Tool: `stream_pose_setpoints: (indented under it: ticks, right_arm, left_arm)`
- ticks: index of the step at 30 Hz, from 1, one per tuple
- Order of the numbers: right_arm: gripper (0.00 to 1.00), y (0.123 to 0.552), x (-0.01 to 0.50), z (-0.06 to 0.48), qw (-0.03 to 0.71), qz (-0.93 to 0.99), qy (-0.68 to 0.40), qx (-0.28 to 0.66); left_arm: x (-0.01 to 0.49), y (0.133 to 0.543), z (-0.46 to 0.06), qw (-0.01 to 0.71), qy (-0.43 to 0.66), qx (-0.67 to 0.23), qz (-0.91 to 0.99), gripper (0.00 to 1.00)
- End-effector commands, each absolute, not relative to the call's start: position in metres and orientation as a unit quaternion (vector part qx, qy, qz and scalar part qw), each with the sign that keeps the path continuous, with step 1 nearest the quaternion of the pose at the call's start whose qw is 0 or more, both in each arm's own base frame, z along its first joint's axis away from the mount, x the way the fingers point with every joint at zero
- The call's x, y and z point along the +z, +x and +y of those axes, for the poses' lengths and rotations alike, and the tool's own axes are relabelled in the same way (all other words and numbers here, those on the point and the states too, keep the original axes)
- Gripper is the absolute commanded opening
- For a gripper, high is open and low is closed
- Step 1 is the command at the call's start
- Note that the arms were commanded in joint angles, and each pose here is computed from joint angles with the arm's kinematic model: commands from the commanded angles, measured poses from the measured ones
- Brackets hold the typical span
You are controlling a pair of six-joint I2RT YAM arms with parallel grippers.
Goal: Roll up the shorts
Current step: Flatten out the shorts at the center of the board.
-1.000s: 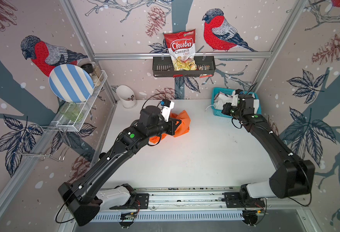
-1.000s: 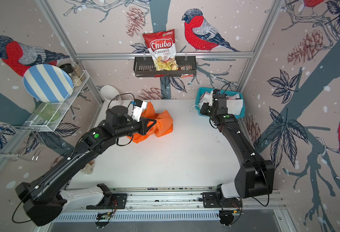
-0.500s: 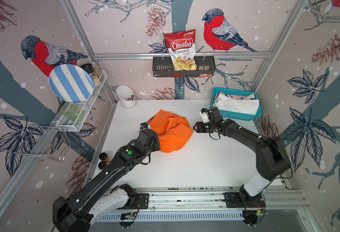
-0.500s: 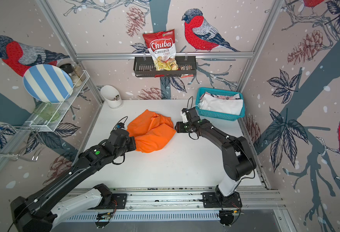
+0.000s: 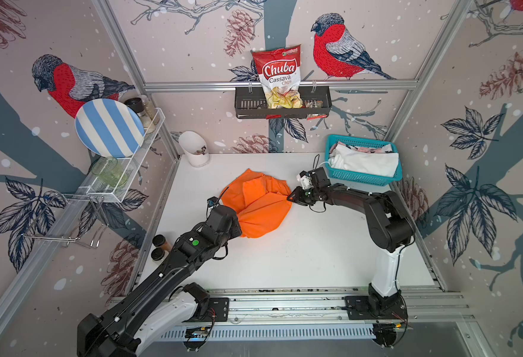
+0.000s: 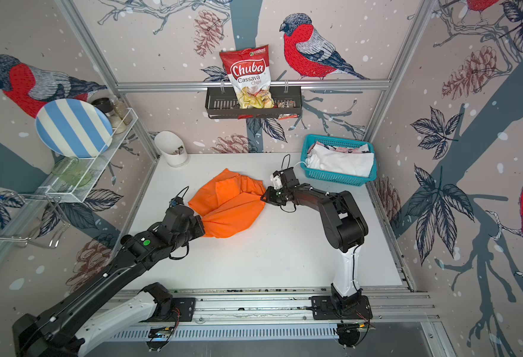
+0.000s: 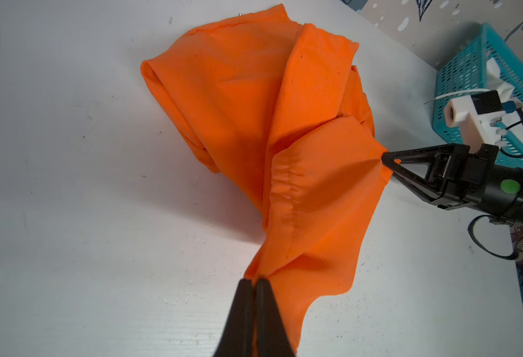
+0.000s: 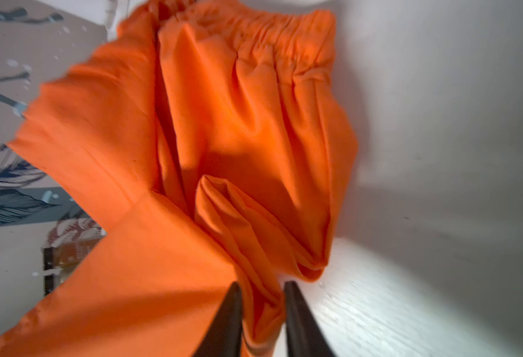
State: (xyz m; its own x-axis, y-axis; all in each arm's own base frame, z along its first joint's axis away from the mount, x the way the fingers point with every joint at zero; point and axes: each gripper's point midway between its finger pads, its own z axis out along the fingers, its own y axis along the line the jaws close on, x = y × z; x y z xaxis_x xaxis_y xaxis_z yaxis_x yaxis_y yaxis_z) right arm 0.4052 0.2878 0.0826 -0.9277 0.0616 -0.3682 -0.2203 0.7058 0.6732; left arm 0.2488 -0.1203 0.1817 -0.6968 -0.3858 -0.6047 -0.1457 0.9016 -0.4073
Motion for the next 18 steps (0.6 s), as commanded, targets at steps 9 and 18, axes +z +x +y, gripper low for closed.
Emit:
stream_pose_setpoints:
  ticks: [9, 18]
  right_arm:
    - [0.00, 0.375, 0.406, 0.209, 0.529, 0.772, -0.040, 0.351]
    - [0.00, 0.290, 0.602, 0.147, 0.726, 0.610, -0.036, 0.315]
  left_arm:
    - [0.400, 0.267, -0.112, 0.571, -0.084, -0.212, 0.789, 0.00]
    - [0.526, 0.236, -0.075, 0.689, -0.094, -0.224, 0.683, 0.00]
